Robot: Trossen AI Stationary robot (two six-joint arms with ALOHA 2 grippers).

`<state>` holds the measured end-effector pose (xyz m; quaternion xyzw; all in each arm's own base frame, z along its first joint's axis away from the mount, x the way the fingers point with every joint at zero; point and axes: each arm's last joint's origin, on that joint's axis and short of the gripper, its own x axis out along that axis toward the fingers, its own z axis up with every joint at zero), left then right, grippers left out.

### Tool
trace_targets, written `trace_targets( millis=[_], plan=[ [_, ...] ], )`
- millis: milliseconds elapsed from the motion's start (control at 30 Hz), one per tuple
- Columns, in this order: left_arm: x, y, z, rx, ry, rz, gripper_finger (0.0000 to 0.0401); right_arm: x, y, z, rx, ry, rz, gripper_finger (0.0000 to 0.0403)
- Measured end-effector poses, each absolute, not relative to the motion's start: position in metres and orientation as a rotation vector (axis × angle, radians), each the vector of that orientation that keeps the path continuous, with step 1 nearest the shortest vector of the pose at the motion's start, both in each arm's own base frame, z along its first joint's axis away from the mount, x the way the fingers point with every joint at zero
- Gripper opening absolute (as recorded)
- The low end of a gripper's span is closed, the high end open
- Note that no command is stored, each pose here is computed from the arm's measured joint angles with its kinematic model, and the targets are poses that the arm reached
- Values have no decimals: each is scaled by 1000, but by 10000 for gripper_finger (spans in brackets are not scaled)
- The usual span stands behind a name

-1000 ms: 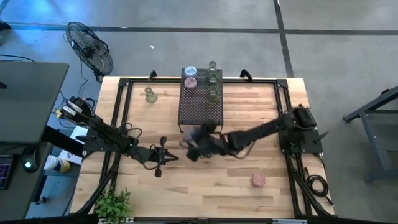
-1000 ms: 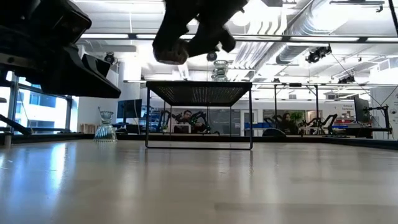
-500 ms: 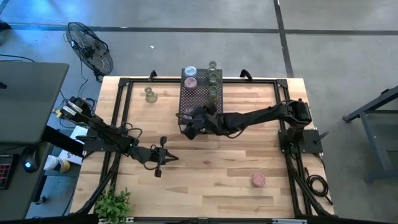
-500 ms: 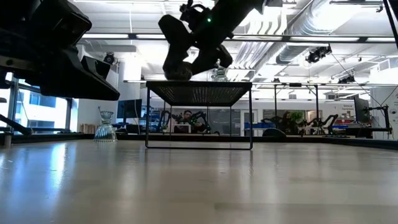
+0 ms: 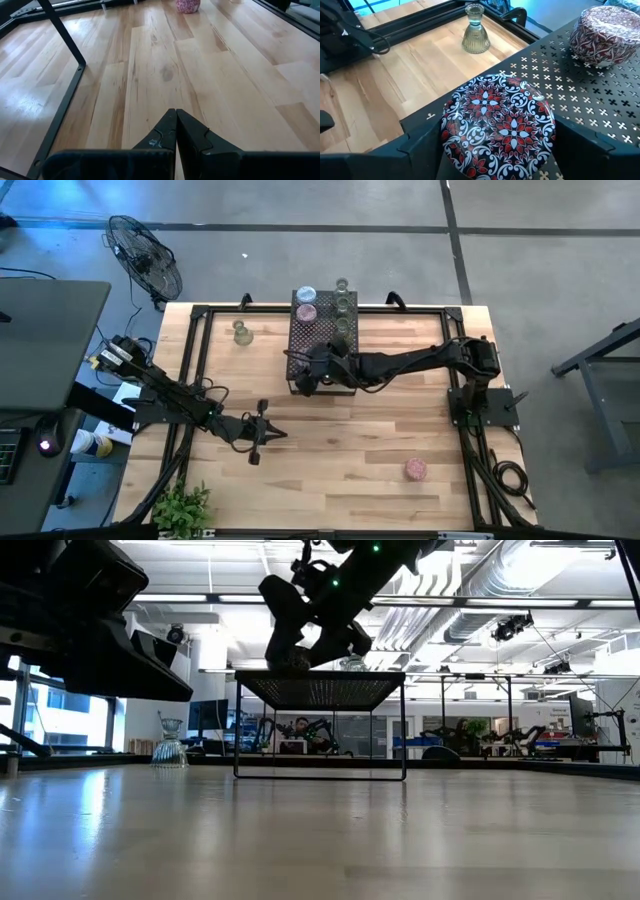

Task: Pick & Place candle stick holders
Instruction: Put the black scented candle on the shelf aligned with the other red scented candle

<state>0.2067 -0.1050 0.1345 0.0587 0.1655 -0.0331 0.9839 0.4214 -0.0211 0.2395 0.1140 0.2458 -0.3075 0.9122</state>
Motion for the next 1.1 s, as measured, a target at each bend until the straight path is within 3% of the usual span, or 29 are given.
trace_targets(
  millis=[267, 567, 833, 967, 1100],
  plan=[
    [207, -105, 135, 117, 332, -67, 1, 421, -21, 240, 218, 510, -633, 337],
    [207, -105, 135, 93, 332, -53, 1, 421, -20, 242, 126, 501, -663, 343],
    [207, -105, 135, 80, 325, -42, 1, 415, 2, 275, 49, 413, -590, 343],
    [209, -105, 145, -2, 264, -17, 1, 398, 22, 302, 23, 387, -535, 325],
    [214, -105, 168, -125, 198, 46, 1, 367, 69, 313, -39, 390, -536, 273]
  ],
)
